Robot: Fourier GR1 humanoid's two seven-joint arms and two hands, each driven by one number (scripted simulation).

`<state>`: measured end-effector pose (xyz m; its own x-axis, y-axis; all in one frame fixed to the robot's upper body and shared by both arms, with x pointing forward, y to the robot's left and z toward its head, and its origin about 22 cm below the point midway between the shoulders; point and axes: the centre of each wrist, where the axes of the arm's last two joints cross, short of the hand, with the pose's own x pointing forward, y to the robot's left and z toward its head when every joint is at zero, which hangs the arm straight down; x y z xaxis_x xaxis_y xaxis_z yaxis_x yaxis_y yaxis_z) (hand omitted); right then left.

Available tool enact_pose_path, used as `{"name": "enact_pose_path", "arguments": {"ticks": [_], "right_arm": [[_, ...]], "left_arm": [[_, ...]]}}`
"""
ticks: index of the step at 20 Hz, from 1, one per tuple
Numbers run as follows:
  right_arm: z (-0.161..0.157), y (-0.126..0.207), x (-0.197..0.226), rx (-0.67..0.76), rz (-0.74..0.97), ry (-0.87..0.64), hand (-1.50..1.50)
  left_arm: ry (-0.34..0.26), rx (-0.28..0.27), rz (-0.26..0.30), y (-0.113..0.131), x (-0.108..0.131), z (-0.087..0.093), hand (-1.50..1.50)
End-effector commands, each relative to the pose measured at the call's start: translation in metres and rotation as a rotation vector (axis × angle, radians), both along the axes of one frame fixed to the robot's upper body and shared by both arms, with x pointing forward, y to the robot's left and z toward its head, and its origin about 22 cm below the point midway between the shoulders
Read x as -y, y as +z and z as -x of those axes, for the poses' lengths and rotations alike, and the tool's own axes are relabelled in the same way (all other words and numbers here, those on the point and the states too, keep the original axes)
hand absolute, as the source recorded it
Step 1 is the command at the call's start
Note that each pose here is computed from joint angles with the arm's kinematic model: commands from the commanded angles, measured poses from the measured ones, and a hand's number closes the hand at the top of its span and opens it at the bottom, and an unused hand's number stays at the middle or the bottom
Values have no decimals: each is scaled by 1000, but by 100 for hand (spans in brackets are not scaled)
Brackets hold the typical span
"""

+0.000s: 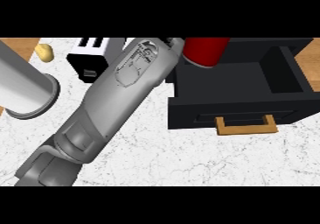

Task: Pick up the can, place it into the drawer and close the drawer

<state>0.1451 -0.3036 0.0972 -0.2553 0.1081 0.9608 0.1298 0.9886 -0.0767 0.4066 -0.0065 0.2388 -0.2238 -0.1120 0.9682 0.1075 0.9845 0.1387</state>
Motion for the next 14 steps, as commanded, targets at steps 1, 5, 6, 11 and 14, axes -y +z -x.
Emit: {"name": "enact_pose_path", "arguments": {"ticks": [1, 5, 6, 11, 14], "right_arm": [[-4, 1, -14, 6, 4, 30, -150], [-6, -3, 5, 4, -2, 3, -150], [-16, 10, 0, 11, 9, 32, -150], [-25, -11, -5, 10, -11, 33, -150], [-27, 10, -7, 7, 16, 44, -150]], "left_arm": [[25, 5, -31, -6, 8, -6, 150], [35, -1, -49, -12, 10, -11, 150], [42, -2, -52, 5, 22, -5, 150], [14, -29, -65, 10, 23, -12, 150], [57, -12, -84, 0, 25, -11, 150]]}}
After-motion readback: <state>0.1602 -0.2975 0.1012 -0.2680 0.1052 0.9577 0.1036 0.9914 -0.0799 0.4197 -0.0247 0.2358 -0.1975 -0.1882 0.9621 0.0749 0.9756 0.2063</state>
